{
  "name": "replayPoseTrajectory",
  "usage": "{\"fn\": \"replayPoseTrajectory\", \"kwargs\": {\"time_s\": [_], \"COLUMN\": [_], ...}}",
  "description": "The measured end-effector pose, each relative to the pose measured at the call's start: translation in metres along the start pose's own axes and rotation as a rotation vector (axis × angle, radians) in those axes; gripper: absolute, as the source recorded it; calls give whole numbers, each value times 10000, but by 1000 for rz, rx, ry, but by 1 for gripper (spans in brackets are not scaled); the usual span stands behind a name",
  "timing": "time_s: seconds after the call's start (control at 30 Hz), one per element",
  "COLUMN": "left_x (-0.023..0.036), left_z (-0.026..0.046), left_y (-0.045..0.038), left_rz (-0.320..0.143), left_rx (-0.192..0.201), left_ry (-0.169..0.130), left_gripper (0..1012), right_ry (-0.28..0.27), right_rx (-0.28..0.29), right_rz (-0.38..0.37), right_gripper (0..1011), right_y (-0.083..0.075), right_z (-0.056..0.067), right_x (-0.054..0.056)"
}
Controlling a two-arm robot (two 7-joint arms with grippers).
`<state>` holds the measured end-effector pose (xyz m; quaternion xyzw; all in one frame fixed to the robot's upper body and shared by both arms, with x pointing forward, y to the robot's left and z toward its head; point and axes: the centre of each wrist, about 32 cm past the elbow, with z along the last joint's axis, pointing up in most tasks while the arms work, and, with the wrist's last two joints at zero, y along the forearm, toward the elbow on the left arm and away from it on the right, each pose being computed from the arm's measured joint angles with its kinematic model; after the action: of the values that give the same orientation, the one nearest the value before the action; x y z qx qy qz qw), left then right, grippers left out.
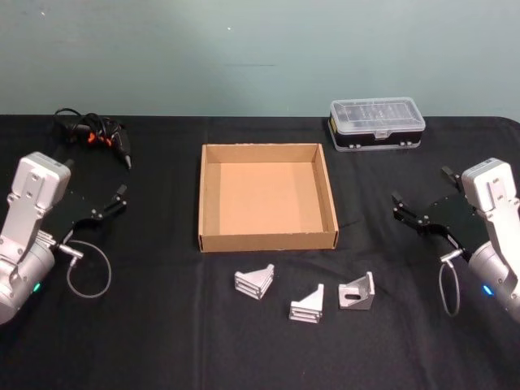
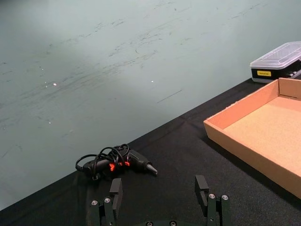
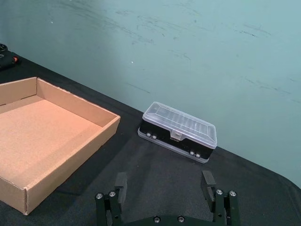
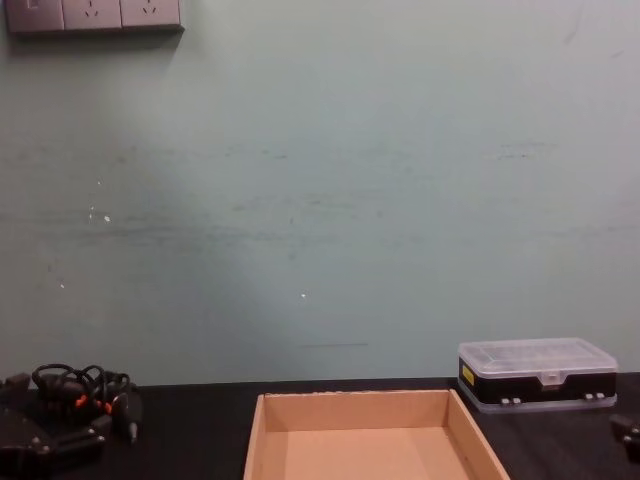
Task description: Use one hand to pick up the angle iron from the table and place it into the box.
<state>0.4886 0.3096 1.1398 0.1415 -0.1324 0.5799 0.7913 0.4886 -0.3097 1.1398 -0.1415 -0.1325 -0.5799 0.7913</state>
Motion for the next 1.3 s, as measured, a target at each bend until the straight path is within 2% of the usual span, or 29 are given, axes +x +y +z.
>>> {"fn": "replayPoseTrajectory", "kwargs": {"time_s": [1.3], "left_x": [0], "left_z": [0], "left_y": [0], "left_rz": [0], "left_rx": [0], "left_ry": [0], "left_gripper": [1011], "right_ry": [0], "right_rx": [0], "right_rz": [0], "right_gripper": [1000], "right_y": [0], "right_z": [0], "right_x": [0]}}
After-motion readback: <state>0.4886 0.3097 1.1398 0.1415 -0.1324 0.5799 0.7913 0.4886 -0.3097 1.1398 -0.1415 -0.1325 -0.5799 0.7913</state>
